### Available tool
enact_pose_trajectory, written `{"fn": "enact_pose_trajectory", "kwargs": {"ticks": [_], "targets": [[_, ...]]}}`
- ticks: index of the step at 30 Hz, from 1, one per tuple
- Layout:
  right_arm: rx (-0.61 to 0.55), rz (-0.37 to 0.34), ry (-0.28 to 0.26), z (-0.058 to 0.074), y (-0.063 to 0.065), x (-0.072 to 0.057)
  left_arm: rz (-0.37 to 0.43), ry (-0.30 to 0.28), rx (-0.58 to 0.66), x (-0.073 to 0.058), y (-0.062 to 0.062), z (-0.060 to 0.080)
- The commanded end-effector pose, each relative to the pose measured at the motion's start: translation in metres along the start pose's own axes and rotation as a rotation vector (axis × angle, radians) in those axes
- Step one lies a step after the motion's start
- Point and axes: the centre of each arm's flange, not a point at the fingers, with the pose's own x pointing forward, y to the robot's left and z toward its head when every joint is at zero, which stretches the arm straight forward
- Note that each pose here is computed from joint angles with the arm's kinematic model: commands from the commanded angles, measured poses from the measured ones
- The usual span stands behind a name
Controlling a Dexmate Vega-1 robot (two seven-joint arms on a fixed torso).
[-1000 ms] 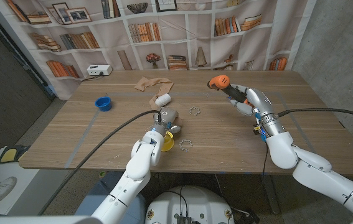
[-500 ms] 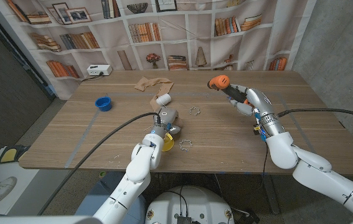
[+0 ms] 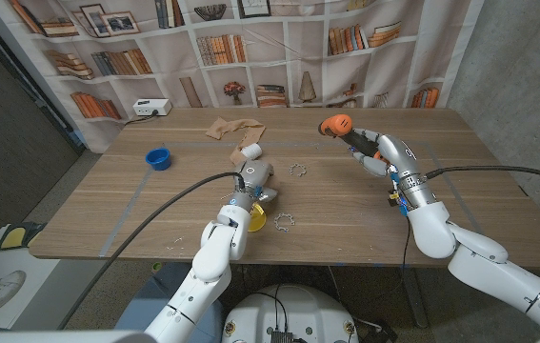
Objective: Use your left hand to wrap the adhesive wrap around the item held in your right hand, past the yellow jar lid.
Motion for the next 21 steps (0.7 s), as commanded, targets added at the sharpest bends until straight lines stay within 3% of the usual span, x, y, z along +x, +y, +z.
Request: {"fn": "enact_pose_trajectory", "kwargs": {"ticks": [1, 21], "targets": [[0.001, -0.005, 0.0, 0.0, -0.001, -0.002, 0.108, 0.013, -0.025, -0.005, 0.017, -0.004], [0.0, -0.006, -0.01, 0.002, -0.003, -0.002, 0.188, 0.042, -0.061, -0.01, 0.028, -0.013]]}}
